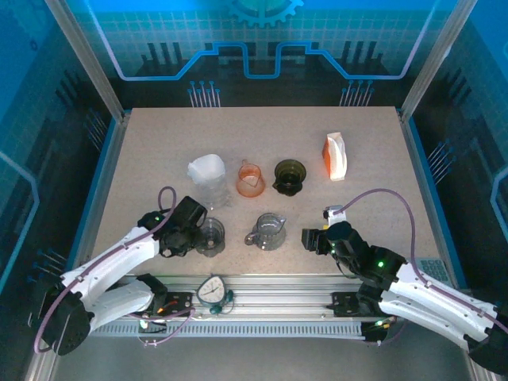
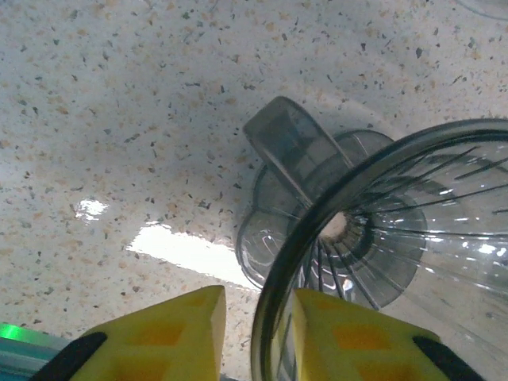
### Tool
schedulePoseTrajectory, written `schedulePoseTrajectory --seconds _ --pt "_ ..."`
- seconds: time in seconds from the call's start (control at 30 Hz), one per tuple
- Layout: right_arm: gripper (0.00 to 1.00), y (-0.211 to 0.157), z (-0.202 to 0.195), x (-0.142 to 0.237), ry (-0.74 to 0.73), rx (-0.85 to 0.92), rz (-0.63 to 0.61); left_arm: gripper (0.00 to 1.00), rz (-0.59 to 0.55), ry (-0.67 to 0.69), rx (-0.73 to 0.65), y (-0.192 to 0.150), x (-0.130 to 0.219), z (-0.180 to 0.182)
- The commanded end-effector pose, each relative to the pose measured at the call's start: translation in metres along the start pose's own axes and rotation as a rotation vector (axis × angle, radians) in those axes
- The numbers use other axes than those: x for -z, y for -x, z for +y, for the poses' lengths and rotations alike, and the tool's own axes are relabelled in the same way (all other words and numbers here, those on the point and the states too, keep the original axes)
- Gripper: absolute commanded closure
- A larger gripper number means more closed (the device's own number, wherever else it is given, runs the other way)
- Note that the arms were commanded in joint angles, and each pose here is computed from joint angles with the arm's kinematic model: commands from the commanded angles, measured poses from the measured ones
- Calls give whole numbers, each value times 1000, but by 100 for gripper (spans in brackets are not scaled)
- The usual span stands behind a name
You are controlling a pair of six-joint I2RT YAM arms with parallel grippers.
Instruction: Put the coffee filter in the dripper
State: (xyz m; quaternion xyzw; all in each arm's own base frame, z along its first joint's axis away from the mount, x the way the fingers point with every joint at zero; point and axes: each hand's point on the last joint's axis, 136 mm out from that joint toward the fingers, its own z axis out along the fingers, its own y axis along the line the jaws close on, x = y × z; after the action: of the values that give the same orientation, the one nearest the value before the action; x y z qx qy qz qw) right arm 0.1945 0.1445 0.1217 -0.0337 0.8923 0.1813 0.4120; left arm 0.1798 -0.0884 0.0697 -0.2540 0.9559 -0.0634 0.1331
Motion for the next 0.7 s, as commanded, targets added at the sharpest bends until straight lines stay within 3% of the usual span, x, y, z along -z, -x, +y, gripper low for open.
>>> schedulePoseTrajectory --seconds 0.0,0.23,0.47,0.67 --pt "31 6 -3 2 -11 -16 -17 79 2 -13 0 1 -3 -2" --pt "31 7 -3 1 -16 -16 -19 100 -1 -41 -13 0 5 -4" --pt "31 6 -4 0 -20 -20 -19 100 2 -122 -26 -1 26 -15" --pt "31 7 -6 0 -30 -25 -23 100 -25 -204 -135 0 65 -45"
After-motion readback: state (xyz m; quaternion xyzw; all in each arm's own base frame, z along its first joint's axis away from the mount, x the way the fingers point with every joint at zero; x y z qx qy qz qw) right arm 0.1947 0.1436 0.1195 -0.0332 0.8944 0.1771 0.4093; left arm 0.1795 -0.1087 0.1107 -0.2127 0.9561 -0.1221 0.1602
